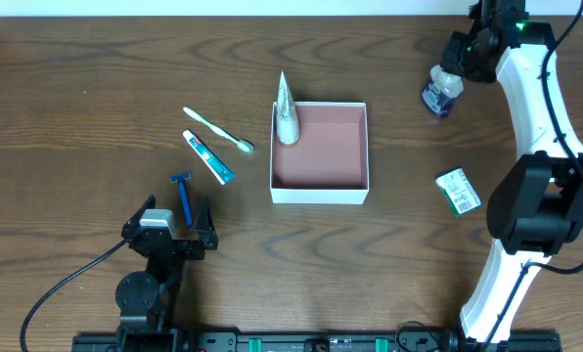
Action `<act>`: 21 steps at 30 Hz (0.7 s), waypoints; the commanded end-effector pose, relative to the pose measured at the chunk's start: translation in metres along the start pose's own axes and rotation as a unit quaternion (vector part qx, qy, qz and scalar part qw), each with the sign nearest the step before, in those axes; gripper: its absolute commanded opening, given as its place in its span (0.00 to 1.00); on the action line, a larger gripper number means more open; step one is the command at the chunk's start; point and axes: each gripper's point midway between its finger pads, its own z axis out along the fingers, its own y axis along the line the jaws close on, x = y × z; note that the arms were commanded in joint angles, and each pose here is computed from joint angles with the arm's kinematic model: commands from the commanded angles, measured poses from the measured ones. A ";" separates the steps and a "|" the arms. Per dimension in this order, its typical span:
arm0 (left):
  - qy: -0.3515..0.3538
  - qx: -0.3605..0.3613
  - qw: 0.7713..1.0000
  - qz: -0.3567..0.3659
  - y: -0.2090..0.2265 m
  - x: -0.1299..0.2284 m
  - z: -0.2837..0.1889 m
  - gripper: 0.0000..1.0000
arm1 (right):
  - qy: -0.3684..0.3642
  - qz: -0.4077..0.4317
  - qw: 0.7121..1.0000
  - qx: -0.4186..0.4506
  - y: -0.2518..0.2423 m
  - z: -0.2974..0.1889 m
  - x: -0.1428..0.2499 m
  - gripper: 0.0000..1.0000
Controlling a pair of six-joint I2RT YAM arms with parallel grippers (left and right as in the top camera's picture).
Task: Pack container
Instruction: 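Grasp the blue foaming soap bottle with the right gripper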
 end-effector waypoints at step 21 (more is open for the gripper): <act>0.026 0.006 1.000 0.004 -0.001 0.017 0.001 0.98 | 0.023 -0.210 0.975 -0.064 0.023 0.001 0.016 0.06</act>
